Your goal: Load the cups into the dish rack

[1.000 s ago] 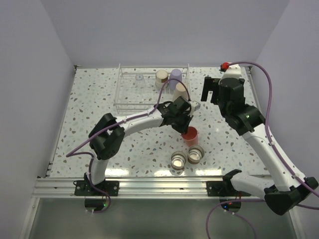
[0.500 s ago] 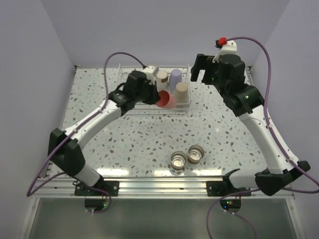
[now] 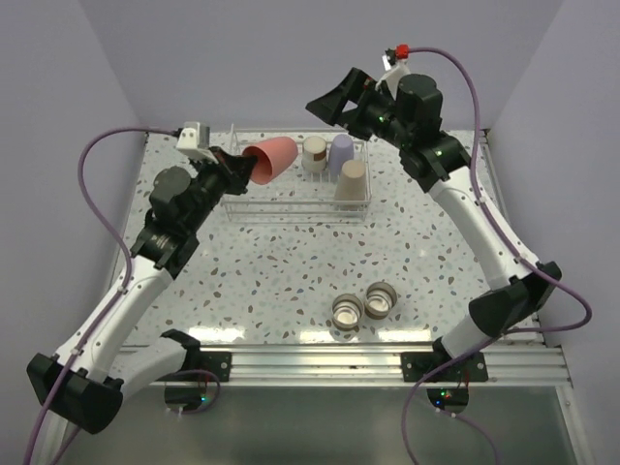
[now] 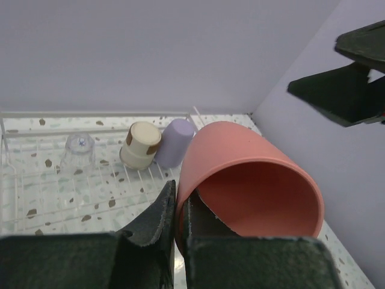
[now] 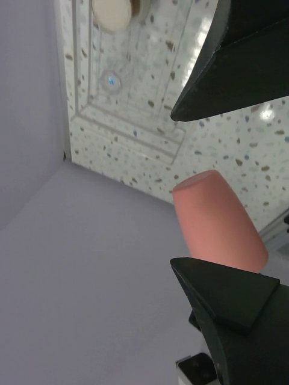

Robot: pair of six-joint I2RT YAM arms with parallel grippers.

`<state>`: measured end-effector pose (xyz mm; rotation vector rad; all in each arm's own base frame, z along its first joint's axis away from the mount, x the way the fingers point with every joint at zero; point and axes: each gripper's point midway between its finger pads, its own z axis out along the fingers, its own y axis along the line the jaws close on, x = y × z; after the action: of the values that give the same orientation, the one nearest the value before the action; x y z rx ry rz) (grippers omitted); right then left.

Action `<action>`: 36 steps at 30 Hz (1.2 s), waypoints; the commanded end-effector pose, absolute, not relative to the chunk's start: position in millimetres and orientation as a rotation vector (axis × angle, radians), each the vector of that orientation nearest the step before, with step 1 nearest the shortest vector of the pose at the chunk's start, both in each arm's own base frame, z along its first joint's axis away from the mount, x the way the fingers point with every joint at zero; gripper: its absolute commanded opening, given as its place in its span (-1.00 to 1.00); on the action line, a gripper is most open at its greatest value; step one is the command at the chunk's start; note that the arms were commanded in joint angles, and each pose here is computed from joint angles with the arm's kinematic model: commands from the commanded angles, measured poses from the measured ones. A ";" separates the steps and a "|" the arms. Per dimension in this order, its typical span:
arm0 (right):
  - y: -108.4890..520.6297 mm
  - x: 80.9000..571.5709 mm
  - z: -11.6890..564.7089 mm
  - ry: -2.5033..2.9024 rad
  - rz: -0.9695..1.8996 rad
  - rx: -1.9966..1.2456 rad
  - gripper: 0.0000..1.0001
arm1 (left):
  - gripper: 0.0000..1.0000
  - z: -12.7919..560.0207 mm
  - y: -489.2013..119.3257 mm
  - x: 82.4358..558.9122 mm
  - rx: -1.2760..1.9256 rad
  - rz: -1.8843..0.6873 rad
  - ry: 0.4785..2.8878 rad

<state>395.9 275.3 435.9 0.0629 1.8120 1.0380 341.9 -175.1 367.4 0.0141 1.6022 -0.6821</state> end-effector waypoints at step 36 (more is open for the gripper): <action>418.5 310.6 499.2 1.699 2.132 -0.002 0.20 | -1.00 396.4 -138.8 331.3 -0.149 -0.684 1.261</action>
<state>358.2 412.2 446.8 0.2024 1.7997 1.9492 316.8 -140.2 419.1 -0.1153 1.2069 -0.7173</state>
